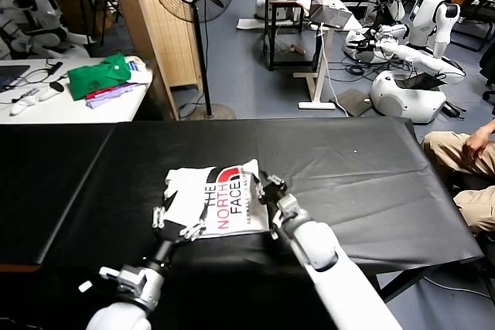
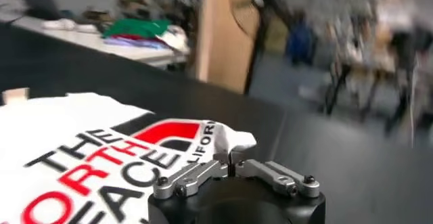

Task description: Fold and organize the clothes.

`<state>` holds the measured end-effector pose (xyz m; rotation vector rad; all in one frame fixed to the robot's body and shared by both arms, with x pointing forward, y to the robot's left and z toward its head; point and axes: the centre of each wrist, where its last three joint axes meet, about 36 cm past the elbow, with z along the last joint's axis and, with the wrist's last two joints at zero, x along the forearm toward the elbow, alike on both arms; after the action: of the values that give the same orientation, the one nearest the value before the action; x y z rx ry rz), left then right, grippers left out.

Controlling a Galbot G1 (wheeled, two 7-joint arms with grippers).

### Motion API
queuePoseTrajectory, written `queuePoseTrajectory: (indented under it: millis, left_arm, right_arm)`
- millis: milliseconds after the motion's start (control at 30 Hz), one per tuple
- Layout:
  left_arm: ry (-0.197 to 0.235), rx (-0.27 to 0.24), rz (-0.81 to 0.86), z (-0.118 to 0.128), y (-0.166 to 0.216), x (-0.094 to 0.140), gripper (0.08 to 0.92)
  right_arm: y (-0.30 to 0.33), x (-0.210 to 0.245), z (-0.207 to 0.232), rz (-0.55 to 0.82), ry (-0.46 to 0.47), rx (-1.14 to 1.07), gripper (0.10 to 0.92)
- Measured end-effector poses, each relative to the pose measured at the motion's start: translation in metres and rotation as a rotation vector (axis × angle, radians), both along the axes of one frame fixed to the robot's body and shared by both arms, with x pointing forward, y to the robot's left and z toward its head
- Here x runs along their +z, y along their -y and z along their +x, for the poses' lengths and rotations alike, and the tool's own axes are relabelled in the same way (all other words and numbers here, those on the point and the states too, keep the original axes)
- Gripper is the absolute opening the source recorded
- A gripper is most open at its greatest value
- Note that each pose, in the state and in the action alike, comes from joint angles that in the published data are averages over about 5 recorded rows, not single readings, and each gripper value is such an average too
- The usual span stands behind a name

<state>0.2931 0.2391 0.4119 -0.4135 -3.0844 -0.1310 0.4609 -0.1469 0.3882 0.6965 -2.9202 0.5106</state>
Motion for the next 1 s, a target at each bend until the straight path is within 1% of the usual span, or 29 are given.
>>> queuePoseTrajectory:
  millis: [100,200,267,300,400,567,767,1000]
  left_arm:
    - [-0.007,0.010,-0.018,0.002,-0.007,-0.001,0.798]
    - [-0.008,0.018,-0.020,0.003,-0.010,-0.001,0.798]
    - [-0.019,0.032,-0.026,0.003,-0.012,0.000,0.798]
    - [-0.028,0.042,-0.030,0.002,-0.013,0.001,0.798]
    - [-0.055,0.074,-0.034,-0.001,-0.018,0.004,0.798]
    - [-0.090,0.110,-0.031,-0.013,-0.030,0.010,0.798]
    - [-0.178,0.151,-0.021,-0.041,-0.041,0.006,0.798]
    - [-0.261,0.185,-0.007,-0.070,-0.052,0.008,0.798]
  right_arm:
    - [0.014,0.003,-0.015,-0.022,0.049,-0.012,0.525]
    - [0.027,0.006,-0.034,-0.021,0.066,-0.036,0.685]
    - [0.033,0.008,-0.049,-0.003,0.066,-0.060,0.757]
    - [0.035,0.009,-0.057,0.011,0.063,-0.076,0.778]
    - [0.041,0.014,-0.084,0.067,0.050,-0.135,0.796]
    - [0.048,0.018,-0.137,0.143,0.028,-0.252,0.798]
    - [0.050,0.026,-0.196,0.174,-0.013,-0.374,0.798]
    - [0.051,0.037,-0.236,0.171,-0.054,-0.457,0.798]
